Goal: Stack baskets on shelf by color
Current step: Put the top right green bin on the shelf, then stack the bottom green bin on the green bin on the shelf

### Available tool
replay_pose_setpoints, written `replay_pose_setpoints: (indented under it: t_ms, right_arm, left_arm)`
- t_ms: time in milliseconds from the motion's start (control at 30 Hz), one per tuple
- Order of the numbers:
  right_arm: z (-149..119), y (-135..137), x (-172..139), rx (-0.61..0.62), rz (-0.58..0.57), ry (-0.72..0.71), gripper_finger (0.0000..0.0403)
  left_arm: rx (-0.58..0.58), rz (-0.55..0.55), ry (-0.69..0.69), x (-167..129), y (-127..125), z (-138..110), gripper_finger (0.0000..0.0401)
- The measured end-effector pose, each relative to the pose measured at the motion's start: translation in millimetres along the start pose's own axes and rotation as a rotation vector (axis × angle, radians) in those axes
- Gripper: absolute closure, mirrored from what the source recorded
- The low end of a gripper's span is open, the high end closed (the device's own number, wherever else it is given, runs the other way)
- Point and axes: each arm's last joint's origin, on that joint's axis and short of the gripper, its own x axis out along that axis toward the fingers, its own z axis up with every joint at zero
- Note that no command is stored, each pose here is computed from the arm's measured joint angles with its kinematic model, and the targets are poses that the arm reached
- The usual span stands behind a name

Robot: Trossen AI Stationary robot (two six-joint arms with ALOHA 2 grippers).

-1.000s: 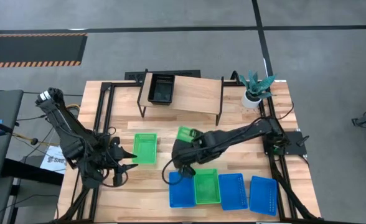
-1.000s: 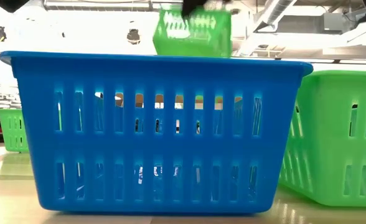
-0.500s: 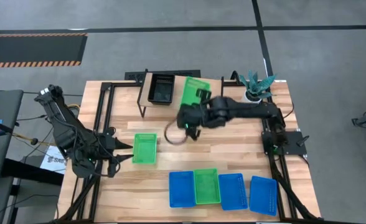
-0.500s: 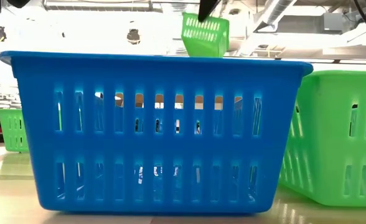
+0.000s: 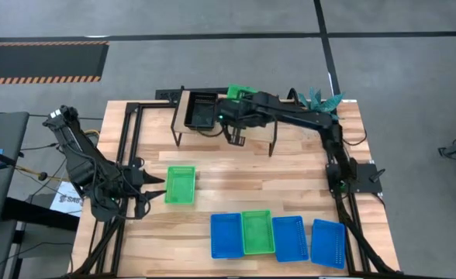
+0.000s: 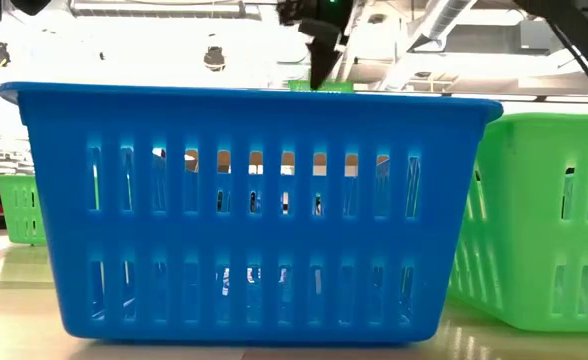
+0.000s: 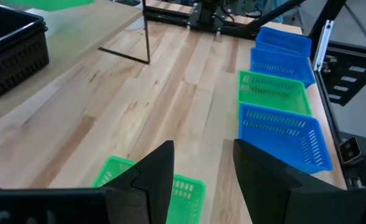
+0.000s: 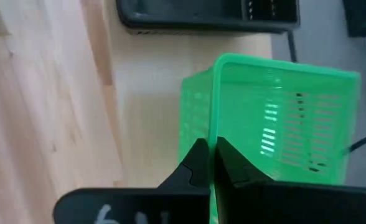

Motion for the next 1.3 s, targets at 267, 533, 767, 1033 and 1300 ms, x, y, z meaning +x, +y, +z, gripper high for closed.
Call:
replay_pose_setpoints:
  t_ms: [267,533,767,1033,1300]
  right_arm:
    - [7,4,32,-0.032,0.046,0.035,0.0395]
    - [11,9,42,-0.035,0.057,0.029,0.0373]
    - [8,13,41,-0.022,0.065,0.059,0.0336]
    - [12,21,27,-0.03,0.074,0.01,0.0267]
    - [-2,32,-40,0.087,0.115,-0.071,0.0193]
  left_arm:
    - [0.012,0.041,0.023,0,5,-4,0.0248]
    - [0.025,0.054,0.031,0,7,-5,0.0248]
    - [0.026,0.063,0.038,0,9,-6,0.0248]
    - [0.019,0.06,0.043,0,9,-6,0.0248]
    - [0.018,0.056,0.058,0,9,-7,0.0248]
